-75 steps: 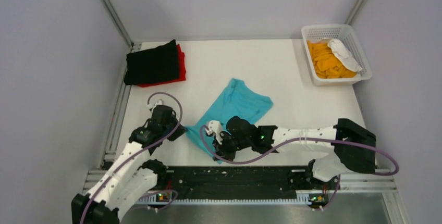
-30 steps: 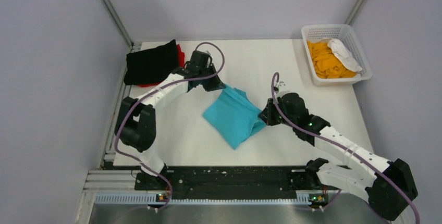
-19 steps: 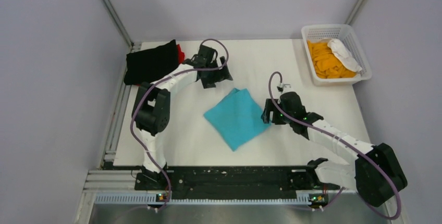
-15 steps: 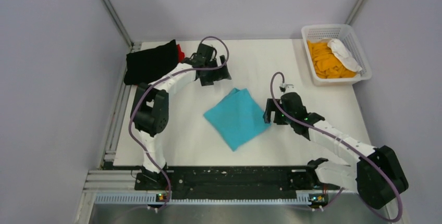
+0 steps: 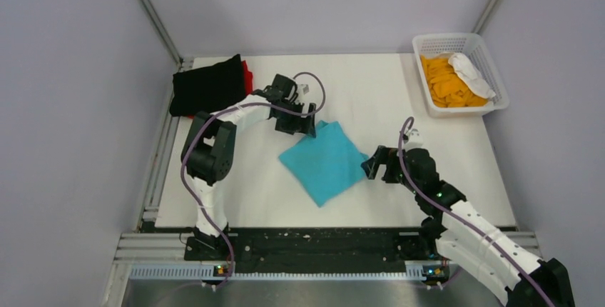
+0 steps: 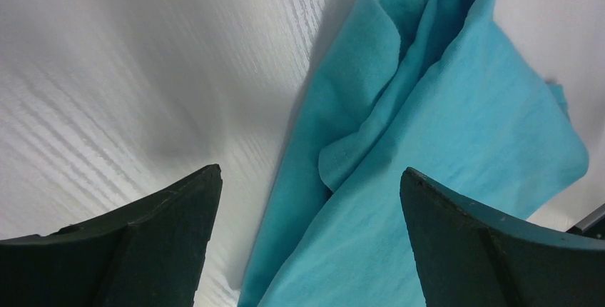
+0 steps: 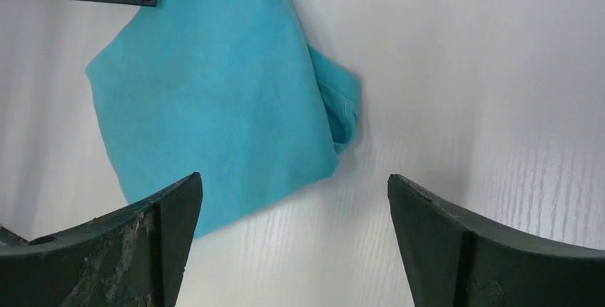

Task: Fold and stack the t-shirts
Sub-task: Put the neatly folded tshirt into the corner of the board with the left arm

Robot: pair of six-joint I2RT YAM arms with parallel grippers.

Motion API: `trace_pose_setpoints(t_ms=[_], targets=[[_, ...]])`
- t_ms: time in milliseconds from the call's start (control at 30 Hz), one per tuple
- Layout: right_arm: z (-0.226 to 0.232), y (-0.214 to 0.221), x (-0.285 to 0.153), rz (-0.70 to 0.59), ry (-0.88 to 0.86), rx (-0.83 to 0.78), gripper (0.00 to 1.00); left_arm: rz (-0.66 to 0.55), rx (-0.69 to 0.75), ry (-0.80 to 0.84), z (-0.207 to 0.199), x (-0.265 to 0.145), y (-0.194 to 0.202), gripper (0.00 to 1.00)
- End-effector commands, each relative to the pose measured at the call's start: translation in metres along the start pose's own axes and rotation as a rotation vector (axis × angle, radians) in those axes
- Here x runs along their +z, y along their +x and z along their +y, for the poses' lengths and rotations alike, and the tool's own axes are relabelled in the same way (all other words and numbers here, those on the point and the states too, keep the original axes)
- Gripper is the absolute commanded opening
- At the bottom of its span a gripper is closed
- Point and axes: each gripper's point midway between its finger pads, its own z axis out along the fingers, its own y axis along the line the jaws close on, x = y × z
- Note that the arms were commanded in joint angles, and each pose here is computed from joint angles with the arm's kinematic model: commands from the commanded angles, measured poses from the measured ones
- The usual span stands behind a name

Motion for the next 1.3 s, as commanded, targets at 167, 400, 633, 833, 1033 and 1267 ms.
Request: trace_pose_setpoints(t_ms=[167,400,633,833,1033,1267], targets=[[0.018,-0.013,-0.003,-0.039,-0.093,-0.008,0.99,0.068,0.065,0.131,-0.017,0.016,0.031,0.95],[0.015,-0.012,-0.002,-0.038,-0.081,-0.023,0.99,0.131,0.070,-0.027,-0.008,0.031,0.067,0.75],[0.011,-0.009,-0.002,-0.035,-0.066,-0.038,0.99,0.218,0.072,-0.235,-0.005,0.048,0.114,0.48],[0.010,-0.008,-0.003,-0.035,-0.066,-0.043,0.99,0.205,0.014,-0.397,0.006,0.058,0.113,0.00],[-0.003,-0.012,-0.005,-0.069,0.001,-0.042,0.99,-0.021,-0.051,-0.717,0.040,0.017,0.059,0.00],[-0.011,-0.017,-0.010,-0.101,0.041,-0.045,0.99,-0.194,-0.154,-0.785,0.075,-0.020,-0.007,0.00]])
